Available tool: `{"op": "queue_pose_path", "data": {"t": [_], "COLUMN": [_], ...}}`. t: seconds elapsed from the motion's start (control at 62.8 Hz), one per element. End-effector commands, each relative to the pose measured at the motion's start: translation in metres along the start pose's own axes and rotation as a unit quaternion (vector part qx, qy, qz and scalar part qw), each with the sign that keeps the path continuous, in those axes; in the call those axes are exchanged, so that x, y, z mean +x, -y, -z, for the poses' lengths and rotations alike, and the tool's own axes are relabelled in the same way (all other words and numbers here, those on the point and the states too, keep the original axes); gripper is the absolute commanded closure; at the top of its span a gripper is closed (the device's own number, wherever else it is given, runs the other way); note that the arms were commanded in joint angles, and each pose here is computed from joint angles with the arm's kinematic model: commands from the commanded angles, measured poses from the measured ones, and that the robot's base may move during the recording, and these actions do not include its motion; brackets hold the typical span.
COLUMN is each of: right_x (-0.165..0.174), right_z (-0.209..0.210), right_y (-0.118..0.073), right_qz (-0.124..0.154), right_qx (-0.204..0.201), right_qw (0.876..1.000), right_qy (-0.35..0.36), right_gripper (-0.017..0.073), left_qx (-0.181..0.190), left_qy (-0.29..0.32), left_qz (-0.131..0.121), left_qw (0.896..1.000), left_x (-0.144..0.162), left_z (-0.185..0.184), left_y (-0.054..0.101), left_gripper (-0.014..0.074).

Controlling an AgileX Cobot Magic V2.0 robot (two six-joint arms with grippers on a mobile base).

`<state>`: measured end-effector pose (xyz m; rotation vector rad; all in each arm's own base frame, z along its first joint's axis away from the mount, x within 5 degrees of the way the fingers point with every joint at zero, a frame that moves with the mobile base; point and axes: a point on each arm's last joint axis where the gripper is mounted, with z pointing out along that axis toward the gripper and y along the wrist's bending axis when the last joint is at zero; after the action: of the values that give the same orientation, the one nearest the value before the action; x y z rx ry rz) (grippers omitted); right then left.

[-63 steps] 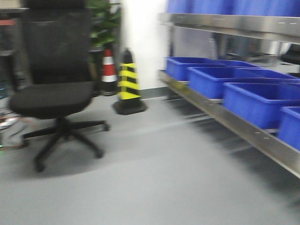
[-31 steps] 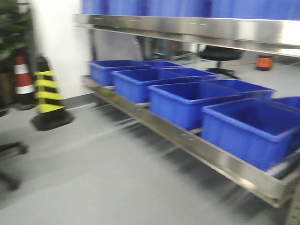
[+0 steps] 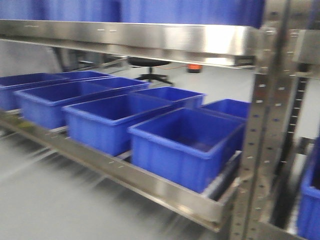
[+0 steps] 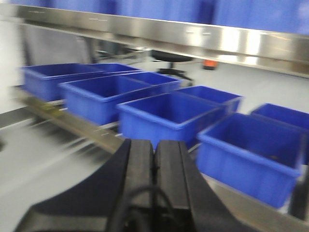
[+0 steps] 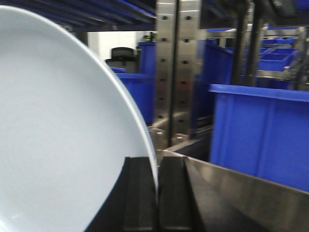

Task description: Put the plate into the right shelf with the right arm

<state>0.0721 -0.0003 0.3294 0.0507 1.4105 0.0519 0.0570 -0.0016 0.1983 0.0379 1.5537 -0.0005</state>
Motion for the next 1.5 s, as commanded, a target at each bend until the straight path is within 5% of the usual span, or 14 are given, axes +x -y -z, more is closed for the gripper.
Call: {"op": "queue_pose_path", "data": {"t": [0.0,1.482], "right_x": [-0.0183,-0.0183], "right_z": [0.0001,0.0001], "right_y": [-0.0003,-0.0003], "right_qz": [0.004,0.004], "right_qx": [0.002,0.002], "right_qw": [0.998,0.998], "right_qy": [0.06,0.06], "right_gripper": [0.0506,0.0506], "left_qx": [-0.006,-0.006], "left_qy": [0.044,0.044], "left_qz": [0.008,0.008], "left_qw": [0.999,0.999], "left_x": [-0.0052,-0.0052], "left_z": [0.0008,0.0008], "left_y": [-0.0011,-0.0011], "left_gripper": [0.0722,0.0722]}}
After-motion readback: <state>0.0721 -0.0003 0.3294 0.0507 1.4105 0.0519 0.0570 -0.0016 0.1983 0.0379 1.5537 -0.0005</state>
